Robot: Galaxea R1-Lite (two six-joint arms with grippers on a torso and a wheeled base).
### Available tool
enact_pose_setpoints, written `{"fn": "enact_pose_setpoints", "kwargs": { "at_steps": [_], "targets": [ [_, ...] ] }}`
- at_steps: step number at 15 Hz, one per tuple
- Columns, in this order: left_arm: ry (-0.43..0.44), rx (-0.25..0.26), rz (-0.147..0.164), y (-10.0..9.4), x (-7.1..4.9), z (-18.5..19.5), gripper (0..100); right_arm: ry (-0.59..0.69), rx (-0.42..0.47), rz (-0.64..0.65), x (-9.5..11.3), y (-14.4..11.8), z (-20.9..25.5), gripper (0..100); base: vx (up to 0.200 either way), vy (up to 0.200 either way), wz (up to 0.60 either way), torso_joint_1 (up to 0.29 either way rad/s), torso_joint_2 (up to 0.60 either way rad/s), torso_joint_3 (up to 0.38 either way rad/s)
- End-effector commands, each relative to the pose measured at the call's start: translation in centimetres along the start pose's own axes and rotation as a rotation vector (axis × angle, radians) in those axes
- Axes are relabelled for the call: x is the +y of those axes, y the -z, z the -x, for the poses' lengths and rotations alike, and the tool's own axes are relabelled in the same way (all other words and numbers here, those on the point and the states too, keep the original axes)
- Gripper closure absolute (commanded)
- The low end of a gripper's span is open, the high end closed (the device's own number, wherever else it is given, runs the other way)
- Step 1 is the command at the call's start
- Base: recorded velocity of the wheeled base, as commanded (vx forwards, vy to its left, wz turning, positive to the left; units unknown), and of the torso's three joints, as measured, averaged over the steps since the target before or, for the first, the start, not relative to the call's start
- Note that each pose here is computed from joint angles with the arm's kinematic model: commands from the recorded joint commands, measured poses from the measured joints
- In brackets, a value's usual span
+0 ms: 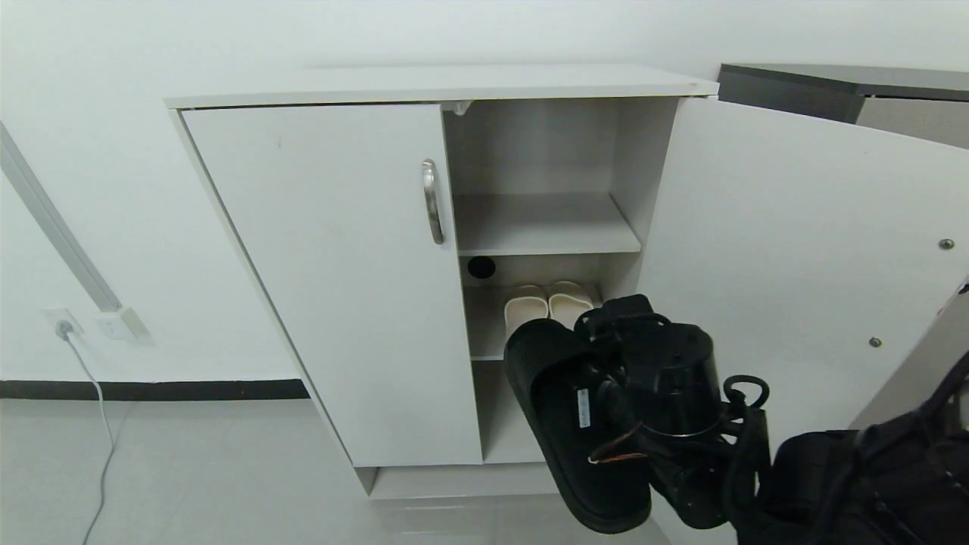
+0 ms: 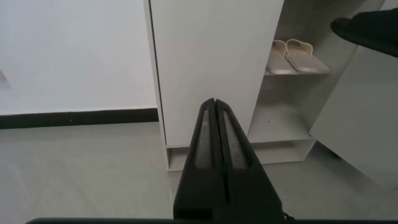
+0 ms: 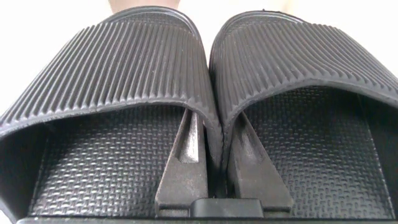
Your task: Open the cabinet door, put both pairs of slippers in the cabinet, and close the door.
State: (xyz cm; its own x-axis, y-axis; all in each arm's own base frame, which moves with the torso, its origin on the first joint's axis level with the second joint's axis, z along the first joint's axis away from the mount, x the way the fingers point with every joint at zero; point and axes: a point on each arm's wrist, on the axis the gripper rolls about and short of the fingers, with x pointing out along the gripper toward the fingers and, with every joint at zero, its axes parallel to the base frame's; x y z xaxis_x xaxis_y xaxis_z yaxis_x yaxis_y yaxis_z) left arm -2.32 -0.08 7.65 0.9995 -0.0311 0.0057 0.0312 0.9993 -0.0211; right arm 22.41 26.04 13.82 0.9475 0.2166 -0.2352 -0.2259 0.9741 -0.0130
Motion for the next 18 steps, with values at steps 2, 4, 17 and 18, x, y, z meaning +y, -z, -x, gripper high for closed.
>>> {"fn": "enact_pose_setpoints", "kwargs": {
  "at_steps": [2, 4, 17, 18],
  "targets": [
    [0.0, 0.001, -0.001, 0.0, 0.0, 0.0, 100, 0.098, 0.06, -0.017, 2.4, 0.4, -2.2, 100, 0.0, 0.0, 0.0, 0.0, 0.0, 0.0],
    [0.001, 0.001, -0.001, 0.0, 0.0, 0.0, 100, 0.145, 0.123, -0.064, 2.9, -1.1, -2.5, 100, 0.0, 0.0, 0.0, 0.0, 0.0, 0.0],
    [0.001, 0.001, -0.001, 0.0, 0.0, 0.0, 100, 0.196, -0.008, -0.061, 4.2, -9.0, -2.4, 100, 0.0, 0.0, 0.0, 0.0, 0.0, 0.0],
    [0.0, 0.001, -0.001, 0.0, 0.0, 0.0, 100, 0.196, -0.01, -0.064, 4.3, -9.0, -2.5, 100, 0.0, 0.0, 0.0, 0.0, 0.0, 0.0]
  ]
}}
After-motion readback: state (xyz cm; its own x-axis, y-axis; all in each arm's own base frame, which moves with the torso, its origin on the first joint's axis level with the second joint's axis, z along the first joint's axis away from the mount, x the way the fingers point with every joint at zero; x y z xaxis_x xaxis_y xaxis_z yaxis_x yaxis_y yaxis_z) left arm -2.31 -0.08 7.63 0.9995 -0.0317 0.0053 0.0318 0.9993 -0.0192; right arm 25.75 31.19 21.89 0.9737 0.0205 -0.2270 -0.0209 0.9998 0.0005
